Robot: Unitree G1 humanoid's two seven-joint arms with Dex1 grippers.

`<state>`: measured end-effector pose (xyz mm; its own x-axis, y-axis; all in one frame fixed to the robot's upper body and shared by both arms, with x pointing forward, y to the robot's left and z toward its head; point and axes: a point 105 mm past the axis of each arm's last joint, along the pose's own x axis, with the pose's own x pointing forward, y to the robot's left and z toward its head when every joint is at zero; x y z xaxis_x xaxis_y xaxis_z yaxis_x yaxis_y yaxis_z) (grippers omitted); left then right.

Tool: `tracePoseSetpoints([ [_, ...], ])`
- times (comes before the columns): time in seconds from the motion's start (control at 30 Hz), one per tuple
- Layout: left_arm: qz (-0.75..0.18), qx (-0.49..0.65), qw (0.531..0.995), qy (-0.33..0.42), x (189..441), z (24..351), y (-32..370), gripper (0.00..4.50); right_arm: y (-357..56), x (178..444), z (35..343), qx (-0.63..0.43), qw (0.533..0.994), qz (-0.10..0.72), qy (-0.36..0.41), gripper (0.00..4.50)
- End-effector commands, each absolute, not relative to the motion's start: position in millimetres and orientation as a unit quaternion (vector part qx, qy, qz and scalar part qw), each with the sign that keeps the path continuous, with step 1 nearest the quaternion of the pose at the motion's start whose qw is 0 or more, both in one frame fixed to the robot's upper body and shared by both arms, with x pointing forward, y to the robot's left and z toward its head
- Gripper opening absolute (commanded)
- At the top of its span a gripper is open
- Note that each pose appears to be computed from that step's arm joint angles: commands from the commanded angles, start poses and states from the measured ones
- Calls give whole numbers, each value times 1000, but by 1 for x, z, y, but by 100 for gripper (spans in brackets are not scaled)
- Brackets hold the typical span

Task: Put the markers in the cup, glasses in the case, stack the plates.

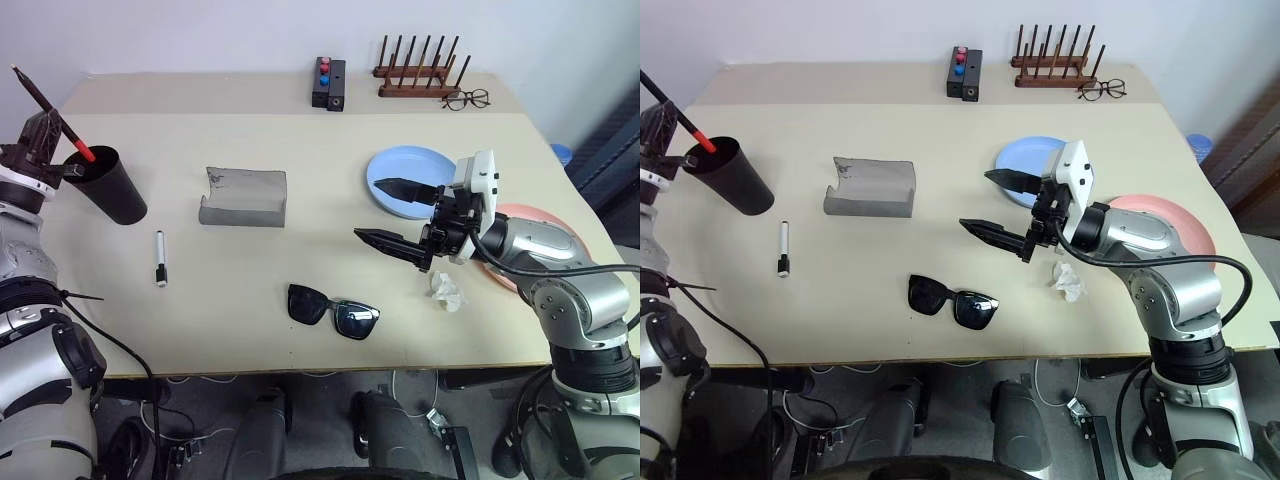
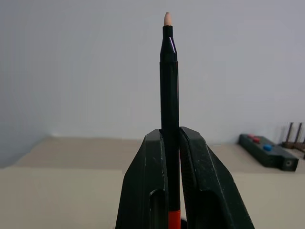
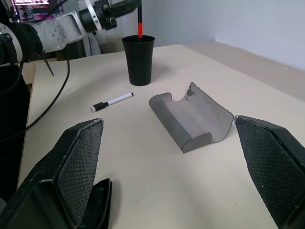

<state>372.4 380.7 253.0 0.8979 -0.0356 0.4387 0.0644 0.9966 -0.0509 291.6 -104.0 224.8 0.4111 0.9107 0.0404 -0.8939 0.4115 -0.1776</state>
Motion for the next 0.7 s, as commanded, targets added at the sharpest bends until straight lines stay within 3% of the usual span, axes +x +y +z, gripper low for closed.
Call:
tracePoseSetpoints([
  [0.03,-27,-18,973,-228,371,263,380,3,-105,286,237,-78,835,536,-93,450],
  [0.53,-26,-38,984,-174,375,236,376,3,-104,287,237,-80,836,535,-95,450],
  [0.7,-20,-38,983,-181,373,239,377,225,-104,288,237,-81,836,534,-95,450],
])
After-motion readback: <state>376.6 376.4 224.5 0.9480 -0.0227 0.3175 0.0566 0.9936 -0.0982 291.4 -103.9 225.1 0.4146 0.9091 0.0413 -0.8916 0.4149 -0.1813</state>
